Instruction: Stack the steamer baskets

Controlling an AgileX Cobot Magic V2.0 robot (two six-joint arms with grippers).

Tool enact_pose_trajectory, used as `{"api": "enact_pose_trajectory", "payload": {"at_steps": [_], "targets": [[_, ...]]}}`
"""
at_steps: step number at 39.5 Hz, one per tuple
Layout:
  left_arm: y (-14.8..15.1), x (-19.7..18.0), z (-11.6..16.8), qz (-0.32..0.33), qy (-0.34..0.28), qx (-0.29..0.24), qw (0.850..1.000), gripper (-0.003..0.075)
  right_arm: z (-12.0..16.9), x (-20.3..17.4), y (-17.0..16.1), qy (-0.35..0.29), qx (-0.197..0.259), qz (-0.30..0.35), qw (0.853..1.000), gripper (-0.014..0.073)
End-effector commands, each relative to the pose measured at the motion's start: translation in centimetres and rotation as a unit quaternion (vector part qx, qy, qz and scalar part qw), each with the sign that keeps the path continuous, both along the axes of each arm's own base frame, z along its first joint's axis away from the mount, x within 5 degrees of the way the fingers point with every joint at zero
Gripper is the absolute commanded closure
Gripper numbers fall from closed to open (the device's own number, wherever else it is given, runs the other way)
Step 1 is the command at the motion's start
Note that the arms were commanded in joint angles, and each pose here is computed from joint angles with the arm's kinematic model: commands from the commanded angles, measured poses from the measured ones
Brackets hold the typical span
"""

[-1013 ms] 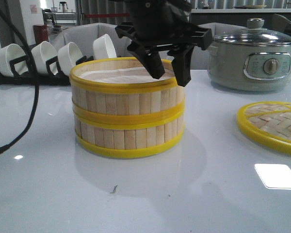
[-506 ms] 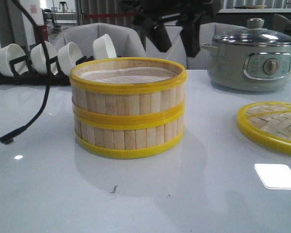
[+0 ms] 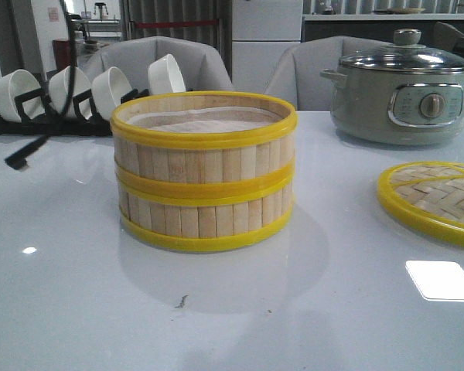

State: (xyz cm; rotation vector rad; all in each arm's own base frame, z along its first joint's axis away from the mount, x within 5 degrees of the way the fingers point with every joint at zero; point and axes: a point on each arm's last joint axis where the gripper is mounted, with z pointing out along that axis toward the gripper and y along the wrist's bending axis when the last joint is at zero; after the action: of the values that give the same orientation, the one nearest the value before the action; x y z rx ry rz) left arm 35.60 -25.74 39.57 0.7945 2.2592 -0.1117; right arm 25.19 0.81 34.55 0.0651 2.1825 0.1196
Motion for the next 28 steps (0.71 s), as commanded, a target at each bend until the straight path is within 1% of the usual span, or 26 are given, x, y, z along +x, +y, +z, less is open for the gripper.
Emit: {"api": "enact_pose_trajectory", "payload": {"at_steps": [1,4,7,10,13,17,22,28], "targets": [[4.6,-1.1,6.1,0.041,-0.077,-0.045,0.995,0.0531,2.2,0.0,-0.2,-0.061,-0.005,-0.002,0.998,0.0099],[7.8,-0.7,7.5,0.078,-0.09,-0.05,0.992,0.0569,2.2,0.0,-0.2,-0.061,-0.005,-0.002,0.998,0.0099],[11.7,-1.2,9.4,0.12,-0.109,-0.062,0.985,0.0639,2.2,0.0,-0.2,-0.061,-0.005,-0.002,0.998,0.0099],[15.7,-2.0,11.0,0.164,-0.122,-0.075,0.976,0.0634,2.2,0.0,-0.2,-0.061,-0.005,-0.002,0.998,0.0099],[19.1,-3.5,12.3,0.201,-0.135,-0.089,0.966,0.0633,2.2,0.0,-0.2,-0.061,-0.005,-0.002,0.998,0.0099],[22.3,-5.4,13.0,0.24,-0.146,-0.099,0.955,0.0633,2.2,0.0,-0.2,-0.061,-0.005,-0.002,0.998,0.0099],[24.4,-7.6,12.8,0.266,-0.149,-0.109,0.946,0.0633,2.2,0.0,-0.2,-0.062,-0.005,-0.003,0.998,0.0099],[24.7,-11.0,11.9,0.263,-0.172,-0.117,0.942,0.0634,2.2,0.0,-0.2,-0.062,-0.005,-0.003,0.998,0.0099]]}}
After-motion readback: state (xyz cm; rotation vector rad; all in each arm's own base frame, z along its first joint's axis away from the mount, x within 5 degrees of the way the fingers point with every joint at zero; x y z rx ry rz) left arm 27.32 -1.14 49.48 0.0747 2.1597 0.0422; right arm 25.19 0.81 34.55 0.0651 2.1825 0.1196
